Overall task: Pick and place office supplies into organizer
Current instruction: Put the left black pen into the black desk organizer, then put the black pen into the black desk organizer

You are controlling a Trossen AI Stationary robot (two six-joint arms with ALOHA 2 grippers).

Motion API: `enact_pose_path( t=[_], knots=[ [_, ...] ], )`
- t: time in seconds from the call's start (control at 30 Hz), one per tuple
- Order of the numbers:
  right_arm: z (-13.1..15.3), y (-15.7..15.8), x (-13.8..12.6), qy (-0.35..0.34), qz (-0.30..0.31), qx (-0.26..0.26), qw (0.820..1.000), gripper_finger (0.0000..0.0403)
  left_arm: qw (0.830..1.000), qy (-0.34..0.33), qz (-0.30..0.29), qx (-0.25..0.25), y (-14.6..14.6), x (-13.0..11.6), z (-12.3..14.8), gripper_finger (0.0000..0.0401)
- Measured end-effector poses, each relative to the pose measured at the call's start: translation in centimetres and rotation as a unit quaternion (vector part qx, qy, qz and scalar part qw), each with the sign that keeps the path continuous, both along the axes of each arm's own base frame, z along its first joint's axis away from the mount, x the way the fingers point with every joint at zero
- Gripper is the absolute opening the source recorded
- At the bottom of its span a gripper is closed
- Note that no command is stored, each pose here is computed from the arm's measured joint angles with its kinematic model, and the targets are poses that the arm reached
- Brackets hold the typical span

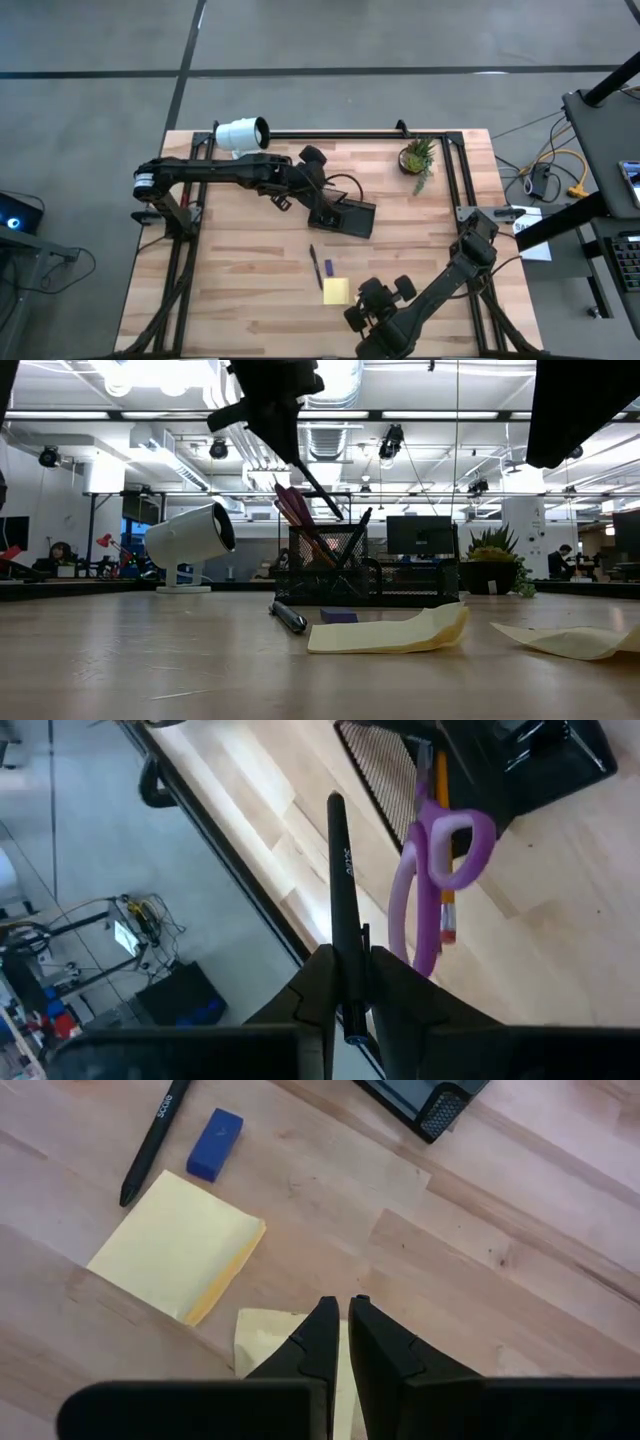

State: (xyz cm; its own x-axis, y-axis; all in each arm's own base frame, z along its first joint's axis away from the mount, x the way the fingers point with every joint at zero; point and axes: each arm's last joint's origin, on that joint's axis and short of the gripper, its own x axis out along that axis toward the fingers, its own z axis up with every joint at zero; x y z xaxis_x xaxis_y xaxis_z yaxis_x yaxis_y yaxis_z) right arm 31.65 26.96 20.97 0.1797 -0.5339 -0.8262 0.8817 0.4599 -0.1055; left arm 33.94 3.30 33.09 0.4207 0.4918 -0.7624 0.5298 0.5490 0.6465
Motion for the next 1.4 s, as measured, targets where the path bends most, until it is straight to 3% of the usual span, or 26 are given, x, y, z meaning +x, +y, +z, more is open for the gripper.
enact_pose_path(
  t=[0.27, 0.7, 0.8, 1.0, 1.27, 1.4],
  knots=[
    [-0.1, 0.0, -0.1, 0.007, -0.004, 0.008, 1.0, 0.0018, 0.997, -0.005, -0.032, -0.075, -0.6, -0.9, 0.3, 0.0028],
    [-0.1, 0.1, 0.0, 0.01, -0.012, 0.024, 1.0, 0.0018, 0.997, 0.054, -0.041, -0.045, -0.4, 1.3, -5.0, 0.0028],
    [-0.1, 0.3, 0.0, 0.005, -0.011, 0.03, 0.999, 0.0018, 0.998, 0.033, -0.036, -0.029, -0.5, 2.2, -5.4, 0.0032],
    [-0.1, 0.4, 0.2, -0.002, -0.011, 0.037, 0.999, 0.0018, 0.999, -0.007, -0.038, -0.019, -0.4, 2.7, -4.8, 0.0082],
    [-0.2, 0.4, 0.2, -0.006, -0.011, 0.04, 0.999, 0.0018, 0.998, 0.005, -0.053, -0.036, -0.6, 3.3, -5.9, 0.0091],
    [-0.2, 0.4, 0.2, -0.002, -0.012, 0.045, 0.999, 0.0018, 0.998, -0.018, -0.036, -0.048, -1.3, 3.0, -5.2, 0.0092]
  ],
)
